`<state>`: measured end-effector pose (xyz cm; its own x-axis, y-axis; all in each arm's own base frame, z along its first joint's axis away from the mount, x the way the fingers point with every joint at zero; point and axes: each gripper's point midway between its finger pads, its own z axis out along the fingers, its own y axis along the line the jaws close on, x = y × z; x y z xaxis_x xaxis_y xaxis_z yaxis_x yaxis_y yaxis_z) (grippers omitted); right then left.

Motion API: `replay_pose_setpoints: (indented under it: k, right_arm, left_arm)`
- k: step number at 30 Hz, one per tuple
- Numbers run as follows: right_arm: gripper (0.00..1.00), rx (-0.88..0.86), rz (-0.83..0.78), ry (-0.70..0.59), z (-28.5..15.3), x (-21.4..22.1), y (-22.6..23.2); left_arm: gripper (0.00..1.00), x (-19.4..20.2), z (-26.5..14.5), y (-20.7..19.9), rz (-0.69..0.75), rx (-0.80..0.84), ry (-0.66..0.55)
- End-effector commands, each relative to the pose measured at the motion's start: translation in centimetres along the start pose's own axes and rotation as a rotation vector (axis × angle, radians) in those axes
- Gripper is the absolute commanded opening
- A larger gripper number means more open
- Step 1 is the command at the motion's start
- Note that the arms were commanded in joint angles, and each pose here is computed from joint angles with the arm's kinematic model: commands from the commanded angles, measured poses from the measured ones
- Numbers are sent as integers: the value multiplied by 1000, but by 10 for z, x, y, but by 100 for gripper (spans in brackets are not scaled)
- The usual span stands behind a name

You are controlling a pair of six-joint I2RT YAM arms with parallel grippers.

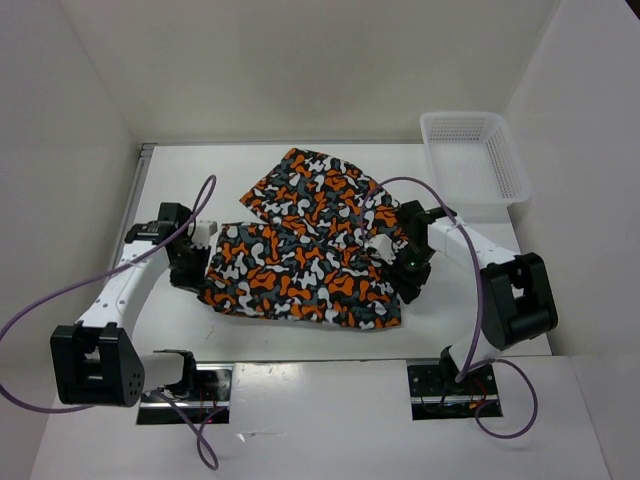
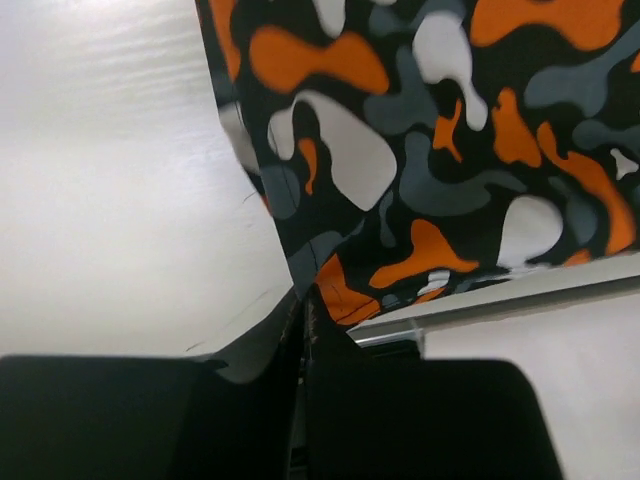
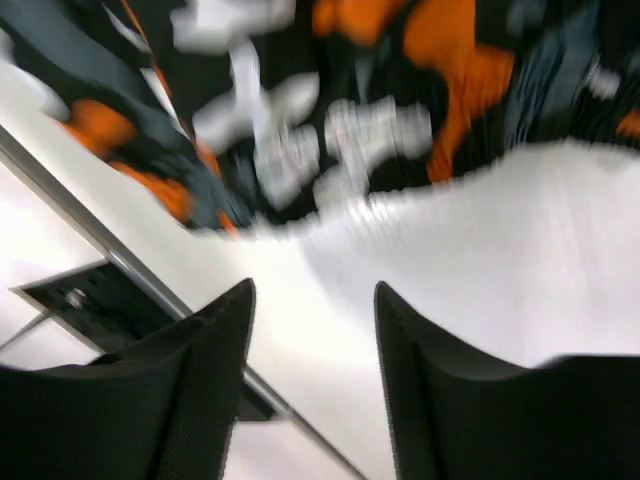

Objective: Fold and stack the shorts
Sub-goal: Flatten the shorts out

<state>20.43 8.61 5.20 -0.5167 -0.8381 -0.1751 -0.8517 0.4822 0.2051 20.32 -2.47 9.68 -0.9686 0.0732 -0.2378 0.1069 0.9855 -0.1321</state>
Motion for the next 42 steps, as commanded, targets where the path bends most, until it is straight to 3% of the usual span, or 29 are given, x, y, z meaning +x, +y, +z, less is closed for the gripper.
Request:
replay_pose_setpoints:
  k: [1,2,3,5,7,9,11,12,15,16,18,20,26,31,37,38,42]
  right_arm:
    - [58,62,-54,104,-17,26,1]
    - [71,74,-69,91,-26,22,-1]
    - [78,46,-74,120,-34,29,8]
    - [89,65,-82,155,-55,30,7]
    - [87,175,-30,129,-75,26,-1]
    - [87,235,-108,44,-98,9,-6]
    - [85,317,-72,-158,-117,-40,-23]
    - [85,302,-34,-248,-118,-64,-26]
    - [90,373,147,-468,-120,-137,-75]
    - [90,403,229,-552,-119,-164,-98]
    - [90,427,295,-583,-115,-178,-120]
    - [90,464,396,-611,-107,-191,-151]
    - [82,608,584,-593,-85,-193,-224]
    - [80,677,663,-574,-81,-179,-251]
    - [80,692,695,-499,-67,-143,-255]
    - [85,639,682,-480,-55,-138,-249]
    - [90,582,608,-419,-37,-124,-238]
  left_arm:
    - [7,26,-10,13,22,-107,48]
    - [22,31,-13,9,41,-103,59]
    - [32,40,-14,9,39,-101,85]
    - [38,39,-32,5,41,-95,54]
    - [47,39,-52,-5,41,-55,43]
    - [56,6,-74,-19,61,2,-101]
    - [68,-36,-74,-20,78,8,-210]
    - [68,-85,-66,-14,96,-18,-347]
    - [70,-166,-31,-7,130,-74,-488]
    - [70,-182,-23,-8,137,-81,-499]
    - [70,-200,9,-8,142,-75,-445]
    - [70,-217,22,-8,149,-91,-465]
    - [70,-200,82,-22,192,-79,-340]
    - [70,-147,121,-2,186,-165,-222]
    - [70,-111,139,29,172,-307,-171]
    - [70,-106,140,33,171,-325,-160]
    - [69,-87,121,37,171,-354,-130]
